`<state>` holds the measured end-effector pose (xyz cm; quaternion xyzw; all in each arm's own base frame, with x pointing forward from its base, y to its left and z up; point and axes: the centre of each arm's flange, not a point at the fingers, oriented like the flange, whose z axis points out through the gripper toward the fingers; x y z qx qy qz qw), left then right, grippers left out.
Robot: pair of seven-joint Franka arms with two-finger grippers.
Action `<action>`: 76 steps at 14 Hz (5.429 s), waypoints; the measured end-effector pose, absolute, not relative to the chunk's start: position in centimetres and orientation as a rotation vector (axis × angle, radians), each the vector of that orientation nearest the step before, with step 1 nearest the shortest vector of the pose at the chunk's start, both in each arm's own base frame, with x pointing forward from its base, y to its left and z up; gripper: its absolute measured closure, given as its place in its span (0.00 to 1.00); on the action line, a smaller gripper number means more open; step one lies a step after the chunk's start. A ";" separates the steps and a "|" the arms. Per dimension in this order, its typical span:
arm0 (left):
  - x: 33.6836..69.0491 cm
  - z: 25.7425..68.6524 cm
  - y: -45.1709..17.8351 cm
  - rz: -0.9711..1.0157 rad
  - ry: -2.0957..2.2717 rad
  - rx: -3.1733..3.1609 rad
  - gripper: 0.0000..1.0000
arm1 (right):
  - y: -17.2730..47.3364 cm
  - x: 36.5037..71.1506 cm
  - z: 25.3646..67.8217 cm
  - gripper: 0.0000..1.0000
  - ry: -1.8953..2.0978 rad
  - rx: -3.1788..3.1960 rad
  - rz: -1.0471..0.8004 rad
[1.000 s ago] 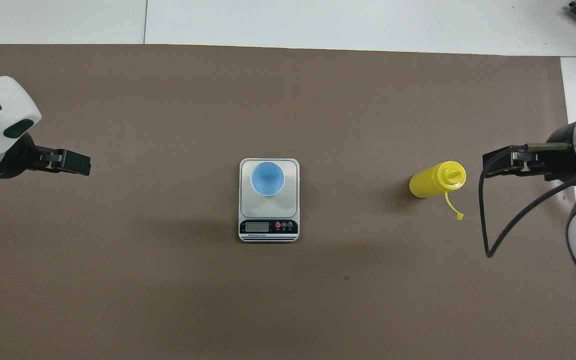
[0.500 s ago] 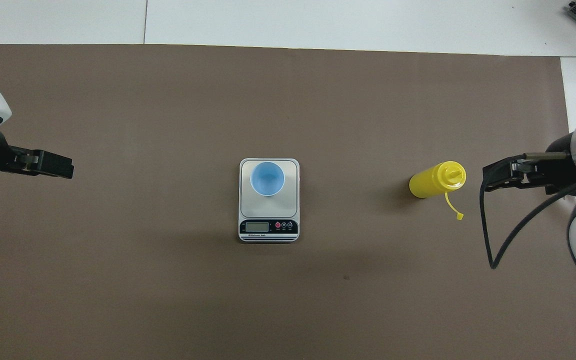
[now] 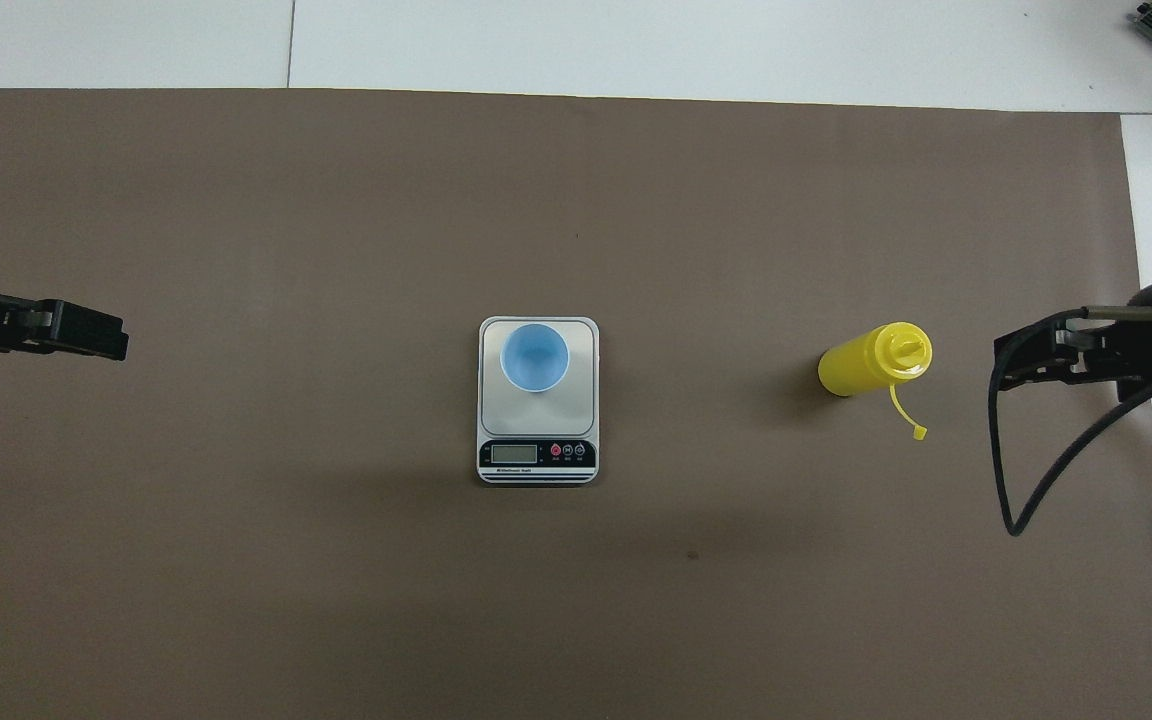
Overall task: Pour seasoning into cup on scale with both arms
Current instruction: 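Open the right gripper and move it over the yellow bottle, then grasp the yellow bottle with the right gripper and lift it, then carry the yellow bottle with the right gripper above the cup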
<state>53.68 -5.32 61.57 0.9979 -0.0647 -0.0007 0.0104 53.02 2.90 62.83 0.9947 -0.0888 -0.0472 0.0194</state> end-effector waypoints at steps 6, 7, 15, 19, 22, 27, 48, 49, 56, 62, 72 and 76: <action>53.6 61.5 -5.4 -0.008 -0.203 3.114 0.00 | 0.5 55.1 61.6 0.08 -0.931 3.135 -0.080; 53.6 61.5 -5.4 -0.008 -0.203 3.114 0.00 | 0.4 55.7 60.8 0.08 -1.015 3.127 -0.096; 53.6 61.5 -5.4 -0.009 -0.203 3.114 0.00 | -4.2 60.8 51.9 0.00 -1.616 2.993 -0.394; 53.6 61.5 -5.4 -0.009 -0.203 3.114 0.00 | -6.1 63.4 45.6 0.00 -1.768 2.891 -0.490; 53.6 61.5 -5.4 -0.010 -0.203 3.114 0.00 | -7.7 64.1 41.2 0.00 -1.824 2.834 -0.586; 53.5 61.4 -5.4 -0.025 -0.203 3.115 0.00 | -7.4 62.6 34.2 0.00 -1.903 2.762 -0.864; 53.2 61.6 -4.3 -0.043 -0.063 3.125 0.00 | 4.5 62.5 42.0 0.35 -2.278 2.615 -0.776; 53.2 61.7 -4.3 -0.041 -0.063 3.125 0.00 | 6.5 62.8 42.7 0.35 -2.278 2.602 -0.709; 53.1 61.9 -3.6 -0.037 -0.055 3.125 0.00 | 18.4 63.0 45.9 0.35 -2.156 2.642 -0.164; 53.1 61.9 -3.7 -0.039 -0.057 3.125 0.00 | 24.4 62.7 46.1 0.35 -1.982 2.737 0.274; 53.1 61.9 -3.3 -0.039 -0.045 3.125 0.00 | 30.6 62.7 41.7 0.35 -1.798 2.584 0.807; 53.1 61.9 -3.3 -0.039 -0.045 3.125 0.00 | 33.1 62.4 39.1 0.35 -1.650 2.511 0.947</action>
